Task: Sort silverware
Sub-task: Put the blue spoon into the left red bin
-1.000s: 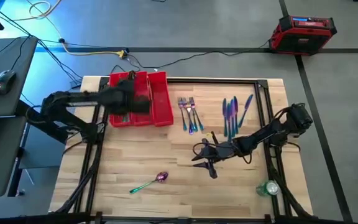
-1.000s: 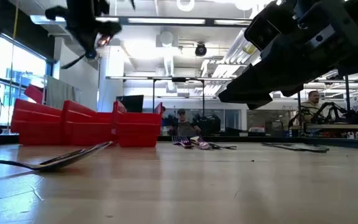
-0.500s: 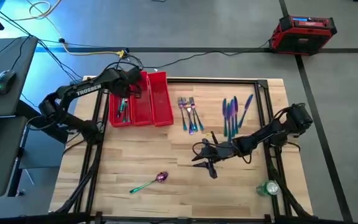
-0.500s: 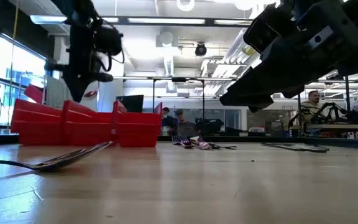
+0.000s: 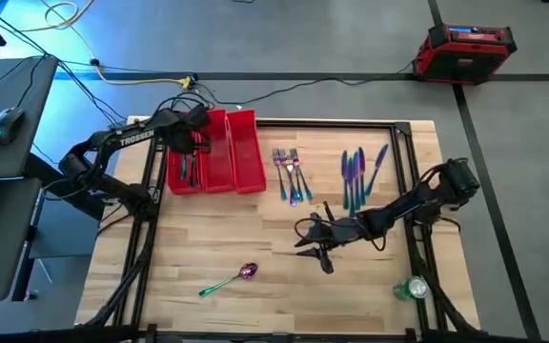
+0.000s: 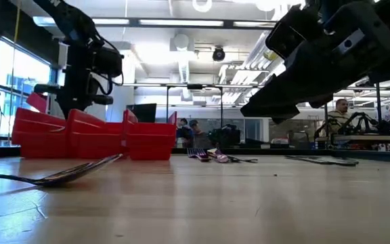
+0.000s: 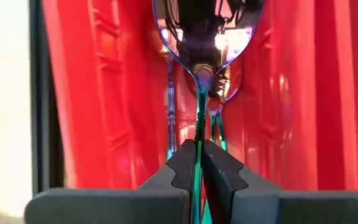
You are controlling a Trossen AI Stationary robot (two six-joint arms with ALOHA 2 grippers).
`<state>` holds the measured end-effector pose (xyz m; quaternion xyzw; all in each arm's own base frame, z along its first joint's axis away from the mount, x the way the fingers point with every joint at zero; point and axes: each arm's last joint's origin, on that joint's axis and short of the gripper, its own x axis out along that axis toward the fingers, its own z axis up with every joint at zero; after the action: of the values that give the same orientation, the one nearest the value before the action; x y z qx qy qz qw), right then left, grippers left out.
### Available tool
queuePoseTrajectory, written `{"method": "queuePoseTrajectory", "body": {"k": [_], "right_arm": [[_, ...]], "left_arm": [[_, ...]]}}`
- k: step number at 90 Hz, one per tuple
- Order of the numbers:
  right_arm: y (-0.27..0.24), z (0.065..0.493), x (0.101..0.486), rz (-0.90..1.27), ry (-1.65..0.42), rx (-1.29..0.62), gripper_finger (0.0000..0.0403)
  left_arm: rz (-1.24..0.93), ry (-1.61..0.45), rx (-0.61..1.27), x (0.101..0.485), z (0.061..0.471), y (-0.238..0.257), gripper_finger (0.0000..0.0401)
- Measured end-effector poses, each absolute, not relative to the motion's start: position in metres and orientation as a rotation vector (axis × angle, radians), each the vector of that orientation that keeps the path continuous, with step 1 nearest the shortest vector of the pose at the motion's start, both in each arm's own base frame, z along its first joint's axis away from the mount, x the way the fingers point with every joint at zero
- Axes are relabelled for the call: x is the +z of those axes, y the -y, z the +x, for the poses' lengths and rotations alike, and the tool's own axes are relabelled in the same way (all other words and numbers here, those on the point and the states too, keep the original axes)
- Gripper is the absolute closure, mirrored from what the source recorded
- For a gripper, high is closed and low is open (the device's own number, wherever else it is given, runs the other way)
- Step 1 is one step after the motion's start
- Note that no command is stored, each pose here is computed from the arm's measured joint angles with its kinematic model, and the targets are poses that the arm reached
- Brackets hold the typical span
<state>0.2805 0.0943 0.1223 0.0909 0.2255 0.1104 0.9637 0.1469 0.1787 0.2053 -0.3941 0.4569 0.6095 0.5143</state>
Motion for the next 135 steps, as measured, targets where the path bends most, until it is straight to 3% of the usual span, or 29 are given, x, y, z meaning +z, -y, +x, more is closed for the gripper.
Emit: {"method": "queuePoseTrajectory", "body": {"k": [35,59,73,88,115,135], "right_arm": [[-0.094,0.280,0.122,0.184,-0.457,0.224,0.0293],[-0.094,0.280,0.122,0.177,-0.457,0.225,0.0293],[-0.094,0.280,0.122,0.176,-0.458,0.225,0.0293],[-0.094,0.280,0.122,0.176,-0.458,0.225,0.0293],[-0.094,0.280,0.122,0.175,-0.462,0.224,0.0293],[-0.094,0.280,0.122,0.175,-0.462,0.224,0.0293]], "left_arm": [[-0.940,-1.120,1.424,0.211,0.143,-0.184,0.0345],[-0.791,-0.989,1.258,0.277,0.168,-0.159,0.0331],[-0.711,-0.902,1.069,0.313,0.191,-0.109,0.0337],[-0.676,-0.887,0.829,0.320,0.214,-0.038,0.0344],[-0.695,-1.025,0.494,0.288,0.240,0.100,0.0346],[-0.662,-1.025,0.271,0.238,0.269,0.186,0.0345]]}}
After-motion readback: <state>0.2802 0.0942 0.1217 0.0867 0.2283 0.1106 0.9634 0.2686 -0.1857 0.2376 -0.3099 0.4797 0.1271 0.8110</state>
